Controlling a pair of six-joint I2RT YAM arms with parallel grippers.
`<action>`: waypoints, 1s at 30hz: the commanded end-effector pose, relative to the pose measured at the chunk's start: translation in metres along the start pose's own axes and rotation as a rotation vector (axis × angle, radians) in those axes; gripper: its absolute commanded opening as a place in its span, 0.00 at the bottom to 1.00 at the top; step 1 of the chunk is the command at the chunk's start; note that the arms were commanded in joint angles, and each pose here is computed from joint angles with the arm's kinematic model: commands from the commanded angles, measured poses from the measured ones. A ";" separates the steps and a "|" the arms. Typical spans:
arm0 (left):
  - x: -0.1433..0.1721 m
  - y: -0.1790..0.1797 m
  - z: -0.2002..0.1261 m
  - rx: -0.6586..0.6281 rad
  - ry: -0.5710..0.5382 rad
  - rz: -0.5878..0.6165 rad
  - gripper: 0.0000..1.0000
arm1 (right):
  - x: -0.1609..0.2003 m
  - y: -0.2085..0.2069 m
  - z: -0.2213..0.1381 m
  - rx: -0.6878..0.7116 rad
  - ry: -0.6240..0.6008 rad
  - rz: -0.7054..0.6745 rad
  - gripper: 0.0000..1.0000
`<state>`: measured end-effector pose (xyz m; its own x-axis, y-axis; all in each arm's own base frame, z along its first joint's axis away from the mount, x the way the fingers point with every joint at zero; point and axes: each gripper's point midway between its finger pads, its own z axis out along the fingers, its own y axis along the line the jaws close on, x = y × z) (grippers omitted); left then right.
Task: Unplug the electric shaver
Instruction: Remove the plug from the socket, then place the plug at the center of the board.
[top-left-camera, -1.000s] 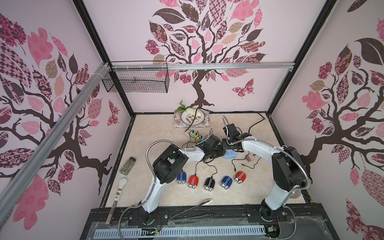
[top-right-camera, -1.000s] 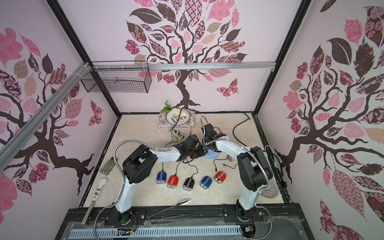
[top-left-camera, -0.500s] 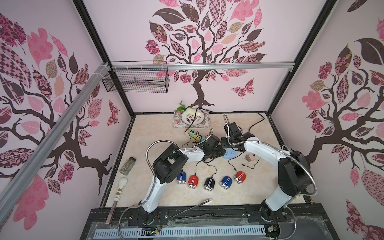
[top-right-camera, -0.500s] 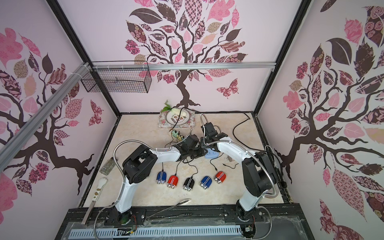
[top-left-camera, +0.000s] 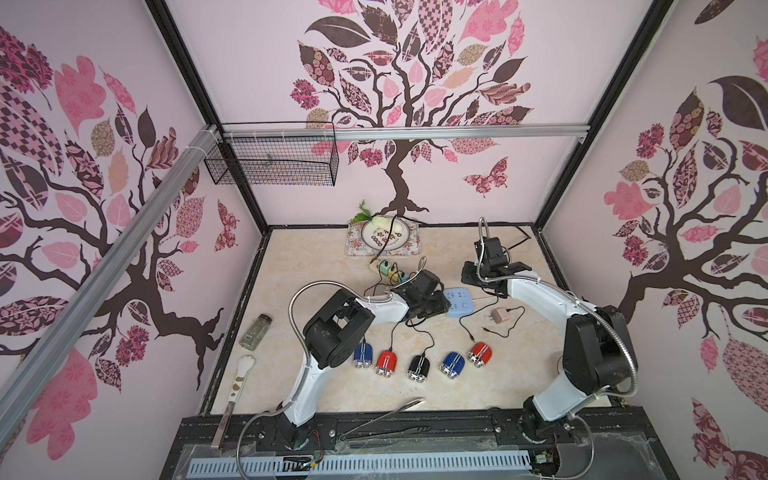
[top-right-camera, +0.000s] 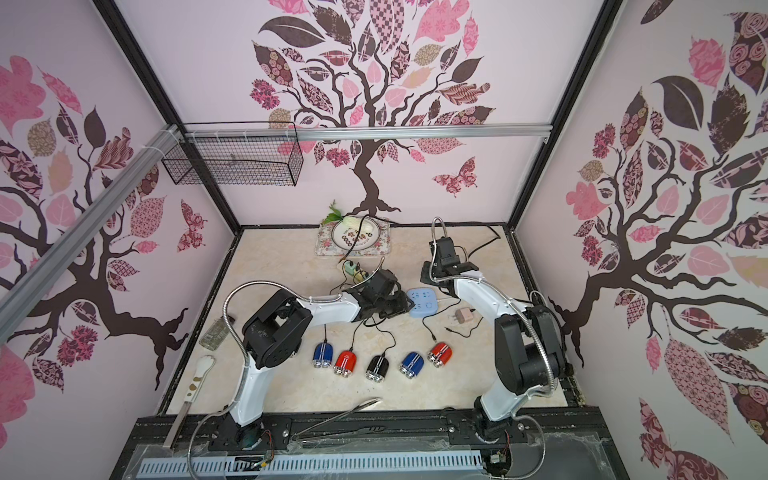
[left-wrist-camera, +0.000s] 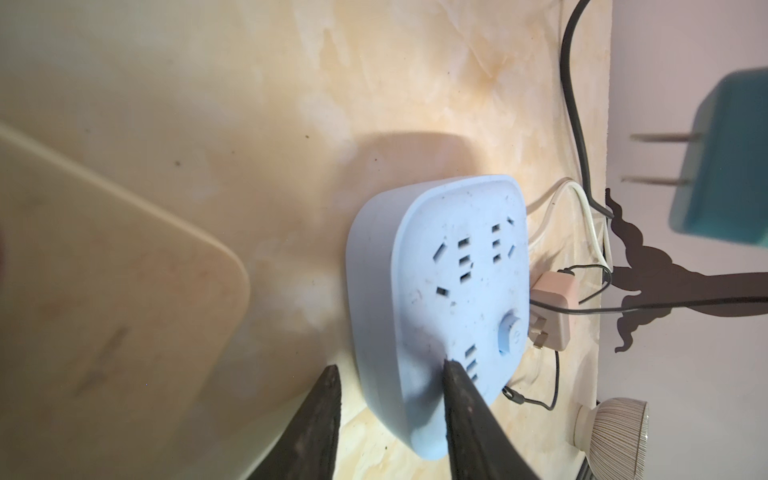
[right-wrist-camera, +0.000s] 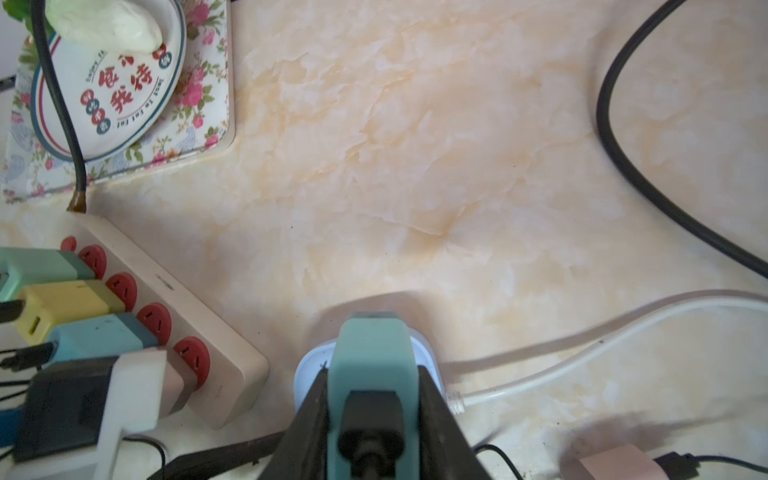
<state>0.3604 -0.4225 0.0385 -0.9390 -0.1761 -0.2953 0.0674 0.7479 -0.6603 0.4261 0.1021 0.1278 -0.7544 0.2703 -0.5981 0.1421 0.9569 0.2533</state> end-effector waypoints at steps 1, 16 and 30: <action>0.014 0.028 -0.007 -0.110 0.053 -0.003 0.44 | -0.017 -0.002 -0.008 -0.038 -0.063 0.080 0.24; -0.003 -0.011 -0.044 -0.027 -0.003 0.078 0.50 | -0.004 -0.009 0.029 -0.210 0.000 0.276 0.24; -0.003 -0.045 -0.081 0.080 -0.041 0.176 0.51 | 0.012 -0.014 0.067 -0.354 0.100 0.428 0.24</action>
<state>0.3380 -0.4029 0.1048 -0.9184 -0.0889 -0.3854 0.1953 0.7454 -0.6373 0.4543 0.0955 0.0750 -0.7279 0.5777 -0.3694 0.2381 0.7181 0.6539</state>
